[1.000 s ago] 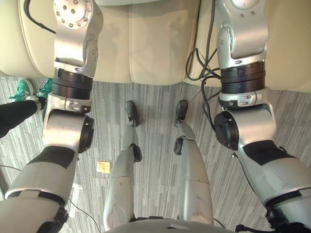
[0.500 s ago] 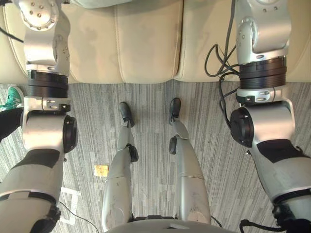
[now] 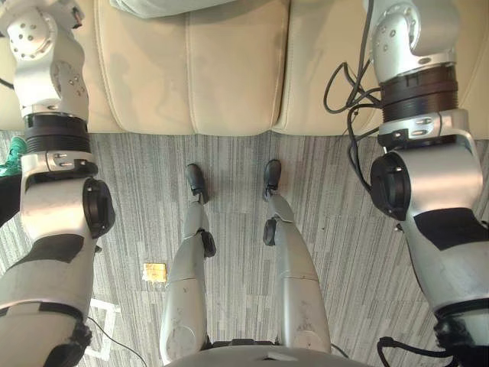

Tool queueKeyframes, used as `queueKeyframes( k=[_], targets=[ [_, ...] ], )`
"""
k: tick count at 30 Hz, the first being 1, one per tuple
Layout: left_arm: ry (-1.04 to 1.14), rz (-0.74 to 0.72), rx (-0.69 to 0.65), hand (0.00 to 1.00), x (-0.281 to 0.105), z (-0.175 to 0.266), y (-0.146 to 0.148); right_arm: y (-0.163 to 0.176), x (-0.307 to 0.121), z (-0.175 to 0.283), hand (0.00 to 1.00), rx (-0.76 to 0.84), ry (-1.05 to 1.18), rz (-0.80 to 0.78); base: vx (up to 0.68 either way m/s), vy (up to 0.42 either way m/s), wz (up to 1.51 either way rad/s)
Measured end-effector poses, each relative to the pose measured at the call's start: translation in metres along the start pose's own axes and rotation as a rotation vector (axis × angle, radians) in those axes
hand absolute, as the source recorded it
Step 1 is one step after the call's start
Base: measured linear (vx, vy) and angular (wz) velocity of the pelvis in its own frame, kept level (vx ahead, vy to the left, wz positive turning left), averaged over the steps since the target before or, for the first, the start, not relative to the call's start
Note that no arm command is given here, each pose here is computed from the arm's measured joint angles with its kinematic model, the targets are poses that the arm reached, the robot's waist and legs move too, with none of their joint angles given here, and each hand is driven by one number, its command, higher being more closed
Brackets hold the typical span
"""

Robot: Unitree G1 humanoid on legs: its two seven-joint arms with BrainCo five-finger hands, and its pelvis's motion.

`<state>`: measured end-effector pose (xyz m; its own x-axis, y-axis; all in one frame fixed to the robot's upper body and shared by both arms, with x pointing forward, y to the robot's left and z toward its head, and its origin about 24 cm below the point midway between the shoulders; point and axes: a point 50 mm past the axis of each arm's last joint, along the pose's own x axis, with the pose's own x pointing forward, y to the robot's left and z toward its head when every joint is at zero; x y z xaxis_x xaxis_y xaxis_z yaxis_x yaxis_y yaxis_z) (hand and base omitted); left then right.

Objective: Pick up cushions and gather them together orderly.

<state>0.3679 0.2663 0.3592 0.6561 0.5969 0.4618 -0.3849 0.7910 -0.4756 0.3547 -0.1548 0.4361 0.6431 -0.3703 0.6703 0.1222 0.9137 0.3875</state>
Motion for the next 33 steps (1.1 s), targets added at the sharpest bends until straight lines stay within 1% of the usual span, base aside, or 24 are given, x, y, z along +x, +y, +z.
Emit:
queueKeyframes(
  k=[2, 5, 6, 8, 11, 14, 20, 23, 25, 29, 30, 31, 32, 33],
  targets=[
    [0.025, 0.039, -0.062, 0.0, 0.002, 0.0, 0.007, 0.001, -0.001, -0.007, 0.0, 0.016, 0.039, -0.002, -0.04, 0.021, -0.01],
    [0.034, 0.056, -0.093, 0.0, 0.003, 0.0, 0.01, 0.006, -0.004, -0.012, 0.0, 0.034, 0.064, 0.006, -0.01, 0.007, 0.0],
    [0.043, 0.062, -0.109, 0.0, 0.003, -0.001, 0.01, 0.009, -0.007, -0.02, 0.0, 0.026, 0.093, 0.013, 0.0, 0.0, 0.0],
    [0.044, 0.059, -0.112, 0.0, 0.002, 0.0, 0.009, 0.014, -0.01, -0.027, 0.0, 0.006, 0.115, 0.029, -0.03, 0.019, 0.05],
    [0.04, 0.052, -0.135, 0.0, 0.002, 0.002, 0.005, 0.02, -0.012, -0.029, 0.0, 0.019, 0.124, 0.052, -0.02, 0.02, 0.08],
    [0.056, 0.045, -0.152, 0.0, 0.001, -0.001, 0.002, 0.024, -0.014, -0.029, 0.0, 0.053, 0.14, 0.058, -0.02, 0.035, 0.09],
    [0.055, 0.01, -0.156, 0.0, -0.002, -0.001, -0.008, 0.04, -0.01, -0.013, 0.0, 0.1, 0.12, 0.095, -0.01, 0.048, 0.06],
    [0.054, -0.013, -0.148, 0.0, -0.003, -0.002, -0.011, 0.039, -0.008, -0.008, 0.0, 0.112, 0.106, 0.097, -0.03, 0.041, 0.08],
    [0.051, -0.022, -0.146, 0.0, -0.003, -0.001, -0.012, 0.034, -0.005, -0.006, 0.0, 0.12, 0.106, 0.085, -0.04, 0.043, 0.05],
    [0.038, -0.048, -0.132, 0.0, -0.007, -0.006, -0.007, 0.007, 0.005, 0.001, 0.0, 0.115, 0.072, 0.034, -0.06, 0.044, 0.04],
    [0.021, -0.048, -0.123, 0.0, -0.014, -0.013, 0.004, -0.014, 0.006, 0.003, 0.0, 0.113, 0.037, 0.009, -0.05, 0.027, 0.0],
    [0.02, -0.046, -0.116, 0.0, -0.017, -0.017, 0.01, -0.023, 0.005, 0.003, 0.0, 0.104, 0.027, -0.001, -0.05, 0.025, 0.01],
    [0.016, -0.04, -0.097, 0.0, -0.024, -0.024, 0.023, -0.044, 0.003, 0.003, 0.0, 0.078, 0.003, -0.028, -0.05, 0.019, 0.02],
    [0.021, -0.018, -0.071, 0.0, -0.032, -0.034, 0.042, -0.069, 0.0, 0.001, 0.0, 0.035, -0.018, -0.065, -0.05, 0.012, 0.03]
  ],
)
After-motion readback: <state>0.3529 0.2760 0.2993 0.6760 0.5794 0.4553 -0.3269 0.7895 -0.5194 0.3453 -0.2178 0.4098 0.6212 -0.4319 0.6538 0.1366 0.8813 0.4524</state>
